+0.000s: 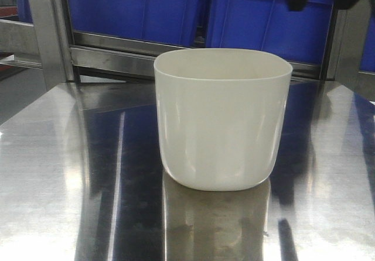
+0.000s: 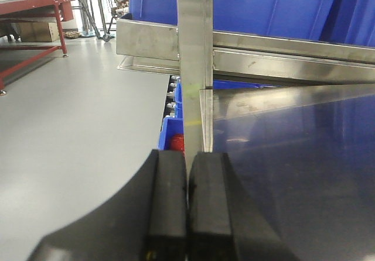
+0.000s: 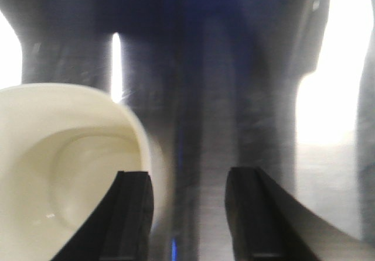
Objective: Move white bin to right shelf second layer
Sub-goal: 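Lower the right gripper onto the white bin's rim and close it, then lift the white bin off the table with the right gripper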
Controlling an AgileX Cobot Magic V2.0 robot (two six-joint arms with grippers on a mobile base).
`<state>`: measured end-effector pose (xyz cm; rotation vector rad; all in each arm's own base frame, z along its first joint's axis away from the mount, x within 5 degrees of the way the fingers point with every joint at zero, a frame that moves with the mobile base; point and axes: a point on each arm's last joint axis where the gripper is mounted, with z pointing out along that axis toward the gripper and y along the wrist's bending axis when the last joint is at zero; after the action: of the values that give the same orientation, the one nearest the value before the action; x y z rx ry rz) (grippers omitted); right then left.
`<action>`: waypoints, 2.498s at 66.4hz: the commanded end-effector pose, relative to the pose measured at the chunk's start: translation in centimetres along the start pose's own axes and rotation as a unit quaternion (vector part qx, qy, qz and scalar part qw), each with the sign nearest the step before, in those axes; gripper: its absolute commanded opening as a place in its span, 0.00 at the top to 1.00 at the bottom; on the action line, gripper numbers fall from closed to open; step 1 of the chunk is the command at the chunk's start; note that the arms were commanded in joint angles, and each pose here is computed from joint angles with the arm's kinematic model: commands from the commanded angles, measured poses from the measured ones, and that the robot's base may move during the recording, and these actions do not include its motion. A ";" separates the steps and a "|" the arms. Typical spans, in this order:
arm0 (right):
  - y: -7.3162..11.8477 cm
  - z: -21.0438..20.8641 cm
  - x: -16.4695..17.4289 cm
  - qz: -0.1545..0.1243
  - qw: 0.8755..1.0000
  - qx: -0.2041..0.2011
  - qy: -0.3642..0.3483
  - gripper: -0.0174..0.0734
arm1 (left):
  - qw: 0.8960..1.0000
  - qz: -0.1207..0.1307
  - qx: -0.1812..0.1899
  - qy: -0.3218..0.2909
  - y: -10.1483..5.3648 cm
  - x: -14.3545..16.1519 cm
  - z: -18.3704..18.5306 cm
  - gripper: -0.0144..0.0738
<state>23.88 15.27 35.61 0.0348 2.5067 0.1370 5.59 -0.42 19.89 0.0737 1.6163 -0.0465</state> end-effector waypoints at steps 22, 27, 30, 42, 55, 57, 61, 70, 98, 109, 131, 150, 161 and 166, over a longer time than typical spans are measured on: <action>1.2 -0.1 -0.6 0.007 1.000 -0.019 -0.001 0.36 | 0.999 -0.001 0.001 -0.033 0.0 0.4 0.1 0.74; 1.5 -0.1 -0.5 0.002 1.000 -0.022 0.001 0.36 | 0.999 -0.001 0.001 -0.033 0.0 0.4 0.1 0.74; 1.5 0.0 -0.5 0.001 1.000 -0.022 0.002 0.36 | 0.999 -0.001 0.001 -0.033 0.0 0.4 0.1 0.74; 2.0 1.5 -0.3 -0.005 1.000 -0.009 0.018 0.36 | 0.999 -0.001 0.001 -0.033 0.0 0.4 0.1 0.74; 2.6 3.4 -0.3 -0.016 0.999 -0.006 0.027 0.36 | 0.999 -0.001 0.001 -0.033 0.0 0.4 0.1 0.74; 2.6 3.6 -0.3 -0.020 0.999 -0.004 0.030 0.36 | 0.999 -0.001 0.001 -0.033 0.0 0.4 0.1 0.74; 2.7 3.8 -0.2 -0.022 0.999 -0.003 0.032 0.36 | 0.999 -0.001 0.001 -0.033 0.0 0.4 0.1 0.74; 2.5 4.2 -0.4 -0.009 0.999 -0.009 0.037 0.39 | 0.999 -0.001 0.001 -0.033 0.0 0.4 0.1 0.74; 1.6 5.7 -0.3 -0.010 0.998 0.002 0.054 0.48 | 0.999 -0.001 0.001 -0.033 0.0 0.4 0.1 0.74; 1.6 6.6 0.6 -0.009 0.997 0.001 0.070 0.48 | 0.999 -0.001 0.001 -0.033 0.0 0.4 0.1 0.74; 1.8 6.6 0.6 0.000 0.997 -0.013 0.070 0.56 | 0.999 -0.001 0.001 -0.033 0.0 0.4 0.1 0.74; 1.3 5.3 0.2 -0.010 0.999 -0.011 0.046 0.75 | 0.999 -0.001 0.001 -0.033 0.0 0.4 0.1 0.74; -0.1 3.2 -0.5 -0.043 0.999 -0.011 0.011 0.75 | 0.999 -0.001 0.001 -0.033 0.0 0.4 0.1 0.74; -1.2 2.2 -0.7 -0.038 0.999 -0.016 -0.004 0.75 | 0.999 -0.001 0.001 -0.033 0.0 0.4 0.1 0.74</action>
<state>26.24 15.92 30.86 -0.0595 2.6349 0.1060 5.59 -0.42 19.89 0.0737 1.6163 -0.0465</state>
